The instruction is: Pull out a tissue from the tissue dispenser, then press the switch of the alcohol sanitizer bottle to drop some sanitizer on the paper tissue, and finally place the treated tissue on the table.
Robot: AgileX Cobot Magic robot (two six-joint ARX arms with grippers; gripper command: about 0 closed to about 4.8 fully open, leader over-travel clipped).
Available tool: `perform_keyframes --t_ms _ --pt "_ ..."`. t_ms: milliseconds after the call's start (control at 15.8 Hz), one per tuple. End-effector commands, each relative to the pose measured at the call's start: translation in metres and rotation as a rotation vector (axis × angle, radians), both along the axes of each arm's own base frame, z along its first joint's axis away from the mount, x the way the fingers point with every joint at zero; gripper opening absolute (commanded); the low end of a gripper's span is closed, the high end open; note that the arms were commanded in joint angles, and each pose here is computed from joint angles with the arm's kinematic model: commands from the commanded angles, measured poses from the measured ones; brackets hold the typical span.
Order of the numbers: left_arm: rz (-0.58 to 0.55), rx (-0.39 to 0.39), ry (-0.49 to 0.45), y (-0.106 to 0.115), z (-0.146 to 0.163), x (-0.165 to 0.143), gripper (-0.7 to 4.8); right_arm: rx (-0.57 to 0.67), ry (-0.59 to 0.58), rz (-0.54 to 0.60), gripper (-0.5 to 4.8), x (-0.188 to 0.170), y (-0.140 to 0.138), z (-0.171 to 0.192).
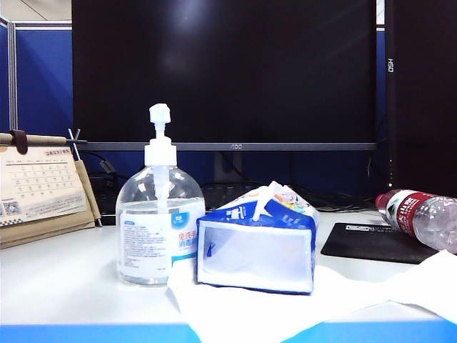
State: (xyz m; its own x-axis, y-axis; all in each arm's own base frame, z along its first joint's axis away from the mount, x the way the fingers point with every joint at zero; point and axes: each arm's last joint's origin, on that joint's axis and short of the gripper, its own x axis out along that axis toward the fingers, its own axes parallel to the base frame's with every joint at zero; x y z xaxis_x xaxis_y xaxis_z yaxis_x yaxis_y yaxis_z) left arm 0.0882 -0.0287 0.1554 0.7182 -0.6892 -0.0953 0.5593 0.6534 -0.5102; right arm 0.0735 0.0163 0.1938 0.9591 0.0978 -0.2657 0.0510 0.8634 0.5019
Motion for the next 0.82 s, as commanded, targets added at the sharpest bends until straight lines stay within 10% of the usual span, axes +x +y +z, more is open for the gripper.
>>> perform_keyframes --t_ms 63,317,507,824 --pt "-0.007 0.002 -0.049 0.0 0.005 0.0 -0.05 -0.102 -0.314 0.024 -0.01 -0.016 -0.005 0.059" --pt "0.096 0.015 -0.276 0.003 0.048 -0.006 -0.05 -0.328 -0.57 0.123 -0.01 -0.051 -0.012 0.118" --pt "0.507 0.229 -0.326 0.015 0.056 -0.005 -0.05 -0.318 -0.45 0.471 -0.01 -0.038 0.002 0.086" --pt "0.341 0.241 -0.216 0.009 0.014 0.004 -0.05 -0.189 -0.502 0.461 -0.01 0.003 0.014 0.026"
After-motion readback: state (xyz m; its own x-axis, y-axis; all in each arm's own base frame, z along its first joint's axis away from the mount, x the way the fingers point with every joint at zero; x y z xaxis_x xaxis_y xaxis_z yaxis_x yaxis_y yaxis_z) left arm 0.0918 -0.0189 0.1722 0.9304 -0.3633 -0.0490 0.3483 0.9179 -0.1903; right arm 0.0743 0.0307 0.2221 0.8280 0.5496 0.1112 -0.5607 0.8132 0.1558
